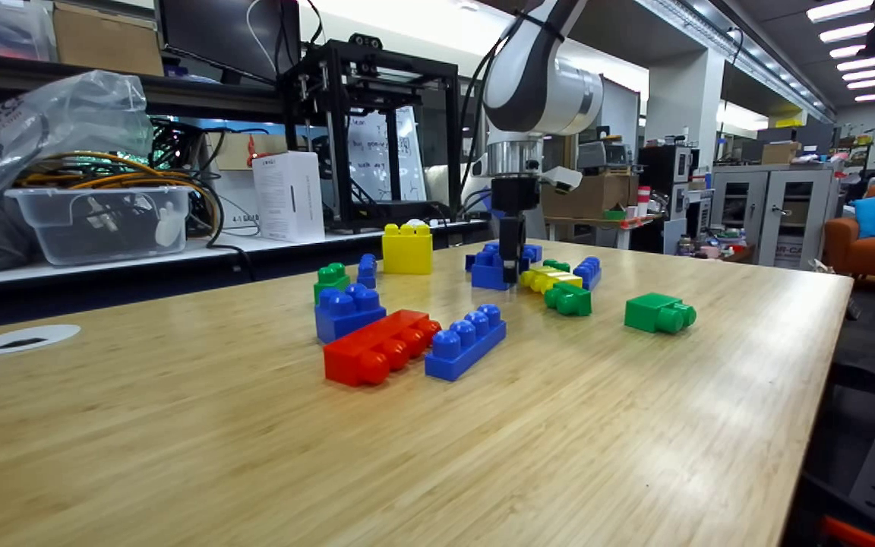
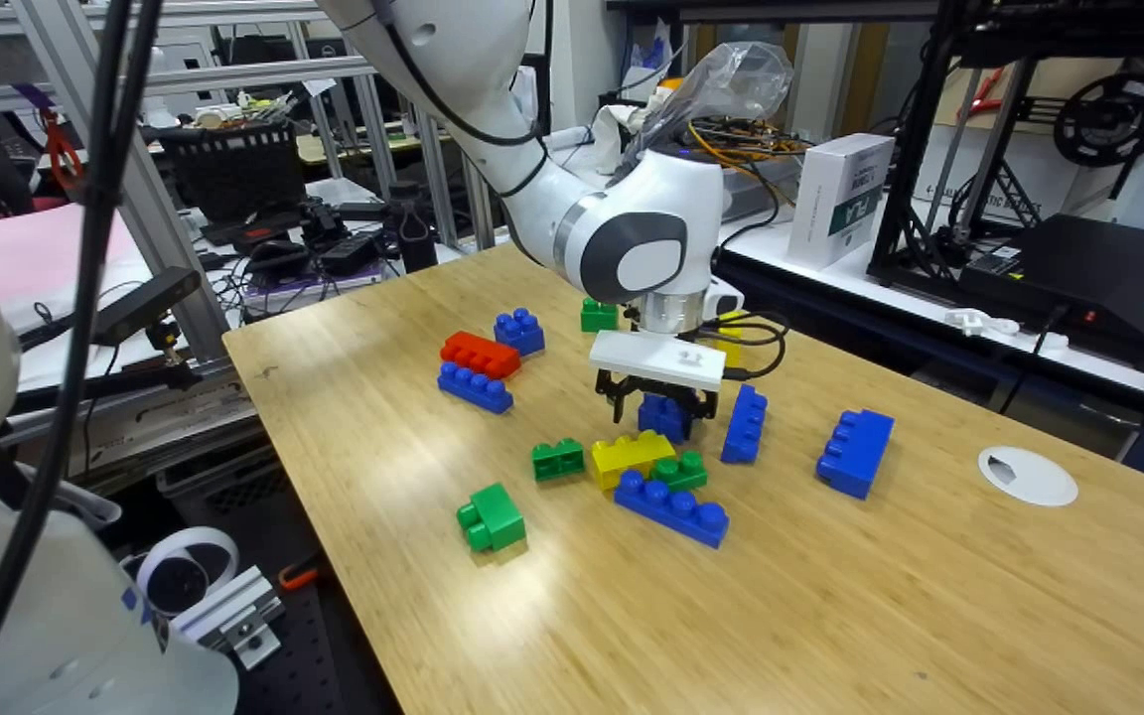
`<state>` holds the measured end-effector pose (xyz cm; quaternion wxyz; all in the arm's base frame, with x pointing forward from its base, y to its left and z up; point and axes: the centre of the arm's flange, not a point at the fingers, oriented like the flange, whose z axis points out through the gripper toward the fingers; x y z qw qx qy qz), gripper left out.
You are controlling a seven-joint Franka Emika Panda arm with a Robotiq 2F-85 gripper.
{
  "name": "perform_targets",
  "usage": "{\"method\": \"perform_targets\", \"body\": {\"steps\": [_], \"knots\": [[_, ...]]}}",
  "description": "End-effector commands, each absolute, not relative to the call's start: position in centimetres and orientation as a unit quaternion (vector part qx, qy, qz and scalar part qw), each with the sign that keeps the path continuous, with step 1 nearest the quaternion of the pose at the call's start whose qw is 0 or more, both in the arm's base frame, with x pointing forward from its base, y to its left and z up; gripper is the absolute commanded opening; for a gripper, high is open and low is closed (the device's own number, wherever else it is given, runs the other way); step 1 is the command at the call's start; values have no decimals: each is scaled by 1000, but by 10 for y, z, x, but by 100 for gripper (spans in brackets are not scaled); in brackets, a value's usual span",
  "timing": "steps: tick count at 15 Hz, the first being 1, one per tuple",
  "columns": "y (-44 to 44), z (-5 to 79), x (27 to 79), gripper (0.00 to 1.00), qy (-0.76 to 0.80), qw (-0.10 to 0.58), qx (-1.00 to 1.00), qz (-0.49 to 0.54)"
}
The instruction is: Move the square blue block to the left and put the green block on the top
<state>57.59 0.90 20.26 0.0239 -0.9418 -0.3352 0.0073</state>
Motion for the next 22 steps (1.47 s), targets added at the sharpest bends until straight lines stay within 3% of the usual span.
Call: {"method": "perform_targets", "body": {"steps": [1,22], "knots": [[19,199,562,100,-338,15,-941,5],[43,210,579,100,-133,-18,-989,-67]]}}
